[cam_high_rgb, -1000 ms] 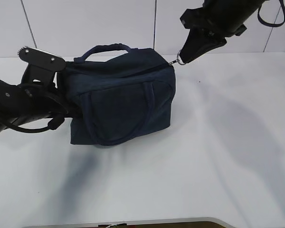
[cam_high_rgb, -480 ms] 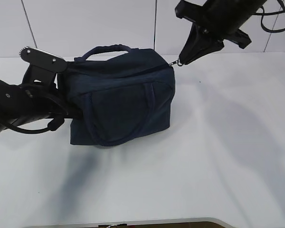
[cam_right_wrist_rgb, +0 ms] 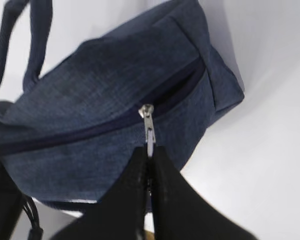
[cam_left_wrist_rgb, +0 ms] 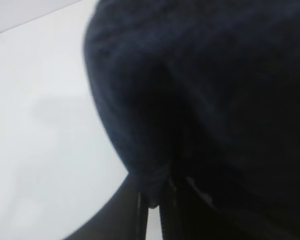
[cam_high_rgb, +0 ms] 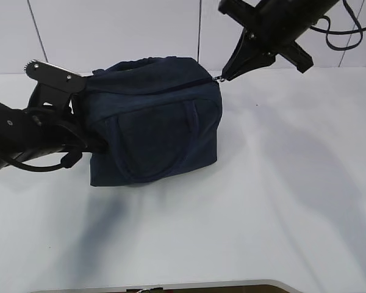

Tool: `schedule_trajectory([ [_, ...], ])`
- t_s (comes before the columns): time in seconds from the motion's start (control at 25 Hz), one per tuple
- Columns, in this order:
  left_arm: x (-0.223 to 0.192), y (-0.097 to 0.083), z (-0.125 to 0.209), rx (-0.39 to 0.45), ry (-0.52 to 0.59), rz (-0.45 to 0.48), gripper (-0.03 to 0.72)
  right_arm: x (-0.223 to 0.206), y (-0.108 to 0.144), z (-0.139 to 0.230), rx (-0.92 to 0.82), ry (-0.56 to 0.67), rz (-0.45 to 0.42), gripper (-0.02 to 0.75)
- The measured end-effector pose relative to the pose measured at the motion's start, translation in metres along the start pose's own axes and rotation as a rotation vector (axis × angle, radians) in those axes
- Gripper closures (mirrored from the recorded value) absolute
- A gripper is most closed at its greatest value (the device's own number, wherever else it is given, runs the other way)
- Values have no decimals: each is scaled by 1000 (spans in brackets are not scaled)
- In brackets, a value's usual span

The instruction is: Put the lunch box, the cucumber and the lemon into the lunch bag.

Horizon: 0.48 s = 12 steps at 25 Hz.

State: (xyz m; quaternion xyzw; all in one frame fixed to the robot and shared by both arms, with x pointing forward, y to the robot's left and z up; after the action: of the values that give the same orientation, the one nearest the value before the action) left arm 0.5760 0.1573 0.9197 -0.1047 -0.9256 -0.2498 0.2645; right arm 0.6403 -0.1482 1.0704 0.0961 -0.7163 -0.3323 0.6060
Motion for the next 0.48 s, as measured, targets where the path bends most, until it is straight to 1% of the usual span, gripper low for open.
schedule_trajectory([
  [0.16, 0, 0, 0, 0, 0, 0, 680, 6, -6, -11, -71, -36, -17, 733],
  [0.32, 0, 0, 0, -2, -1, 0, 680, 6, -13, -20, -128, -45, -26, 733],
  [0.48, 0, 0, 0, -4, -1, 2, 680, 2, -15, -26, -186, -52, -52, 733],
])
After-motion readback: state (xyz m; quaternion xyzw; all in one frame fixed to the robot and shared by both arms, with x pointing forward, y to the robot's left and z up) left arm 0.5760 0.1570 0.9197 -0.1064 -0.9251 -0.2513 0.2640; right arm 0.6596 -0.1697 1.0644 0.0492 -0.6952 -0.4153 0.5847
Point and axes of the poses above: a point on each arm's last joint axis where the gripper is mounted, x pointing back along that axis away from the gripper, y along the wrist's bending axis when the last joint is at zero, z = x × y, the point moved 3 cm from there along -x, pointing out along that axis toward the gripper, and after that the axes turned 14 degrees about -x, right-handed, at the moved point
